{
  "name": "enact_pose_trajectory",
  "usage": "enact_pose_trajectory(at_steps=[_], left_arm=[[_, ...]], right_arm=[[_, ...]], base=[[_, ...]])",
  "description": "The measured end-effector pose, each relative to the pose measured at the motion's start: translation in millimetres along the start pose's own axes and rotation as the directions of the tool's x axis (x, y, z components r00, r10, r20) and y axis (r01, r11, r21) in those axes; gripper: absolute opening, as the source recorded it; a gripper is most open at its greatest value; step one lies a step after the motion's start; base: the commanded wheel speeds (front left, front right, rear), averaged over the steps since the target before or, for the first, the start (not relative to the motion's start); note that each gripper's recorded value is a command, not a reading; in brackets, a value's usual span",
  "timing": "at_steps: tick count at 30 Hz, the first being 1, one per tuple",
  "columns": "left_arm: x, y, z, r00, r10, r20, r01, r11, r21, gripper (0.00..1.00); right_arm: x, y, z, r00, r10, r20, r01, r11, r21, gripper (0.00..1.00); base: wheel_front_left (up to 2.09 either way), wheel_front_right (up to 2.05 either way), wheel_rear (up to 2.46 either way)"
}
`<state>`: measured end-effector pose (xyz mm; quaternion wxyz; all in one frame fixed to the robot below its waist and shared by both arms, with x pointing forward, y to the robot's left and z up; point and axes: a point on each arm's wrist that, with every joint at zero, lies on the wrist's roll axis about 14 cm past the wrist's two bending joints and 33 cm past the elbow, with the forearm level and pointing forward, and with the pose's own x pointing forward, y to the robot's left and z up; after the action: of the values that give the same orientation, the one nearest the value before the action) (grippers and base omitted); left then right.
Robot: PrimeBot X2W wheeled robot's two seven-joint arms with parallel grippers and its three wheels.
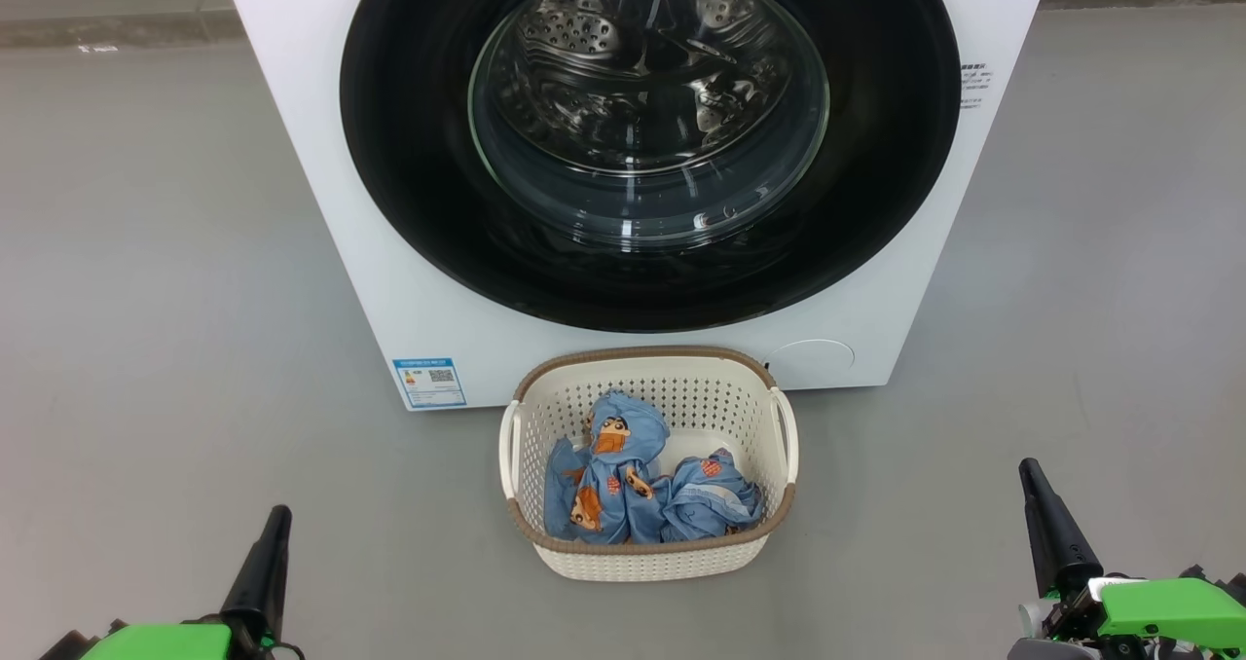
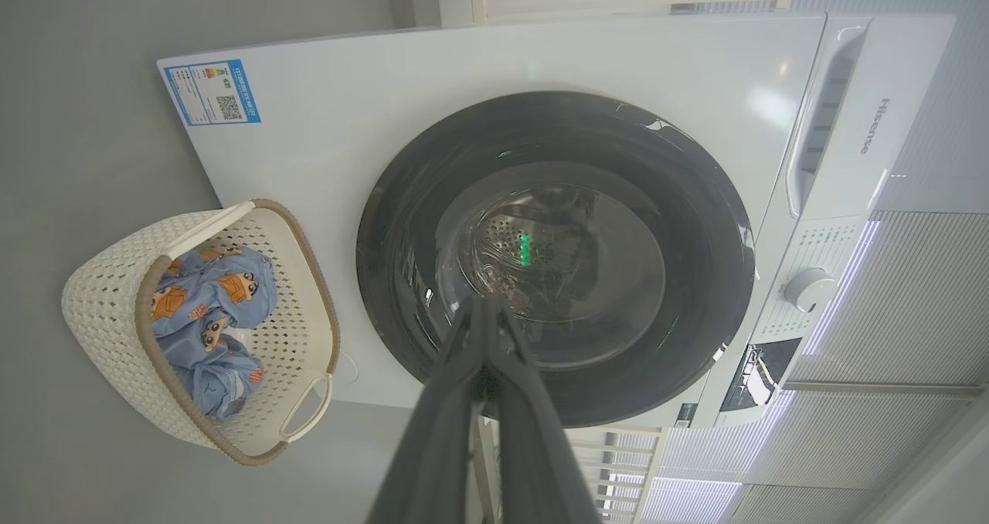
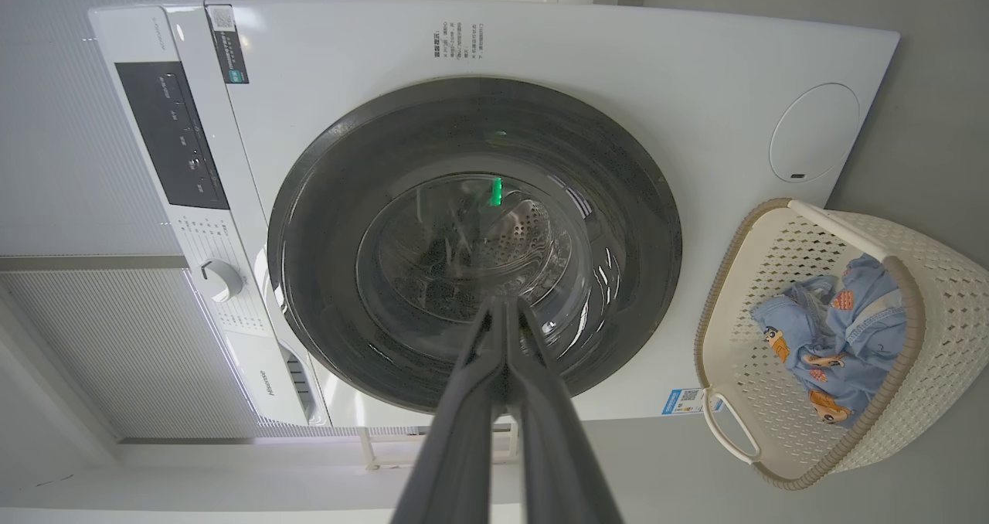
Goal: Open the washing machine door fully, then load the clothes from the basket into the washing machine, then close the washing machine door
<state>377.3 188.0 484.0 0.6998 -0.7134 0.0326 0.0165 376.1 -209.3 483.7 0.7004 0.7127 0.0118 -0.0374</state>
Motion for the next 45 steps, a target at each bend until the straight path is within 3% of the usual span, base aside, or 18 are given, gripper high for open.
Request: enact_pose_trajectory(at_steps=[17,18,24,33,45], left_arm=[[0.0,0.0,-1.0,1.0,0.0,-0.003,0.0,1.0,-0.004,0.0],[-0.4,1.5,-1.4,1.0,0.004,-0.004,-0.004,1.0,-0.005,1.0],[-16.8,37.9,-10.0,0.994,0.11,-0.008,-0.11,0.993,-0.037,1.0],[-16.5,36.0,-8.6,0.994,0.106,0.007,-0.106,0.994,0.007,1.0],[-14.6,30.9,-6.7,0.995,0.092,0.025,-0.095,0.989,0.116,1.0]], right_arm=[[0.0,-0.1,-0.1,1.0,-0.001,0.0,0.001,1.0,-0.007,0.0],[-0.4,-1.6,-0.1,1.0,-0.005,0.0,0.005,1.0,-0.006,1.0],[-16.4,-38.5,-2.0,0.993,-0.114,0.005,0.114,0.993,0.014,1.0],[-15.1,-40.6,-4.8,0.992,-0.122,0.009,0.122,0.992,-0.018,1.0],[-13.1,-45.6,-6.7,0.99,-0.143,0.001,0.141,0.977,-0.161,1.0]], base=[[0.0,0.0,0.0],[0.0,0.0,0.0],[0.0,0.0,0.0],[0.0,0.0,0.0],[0.0,0.0,0.0]])
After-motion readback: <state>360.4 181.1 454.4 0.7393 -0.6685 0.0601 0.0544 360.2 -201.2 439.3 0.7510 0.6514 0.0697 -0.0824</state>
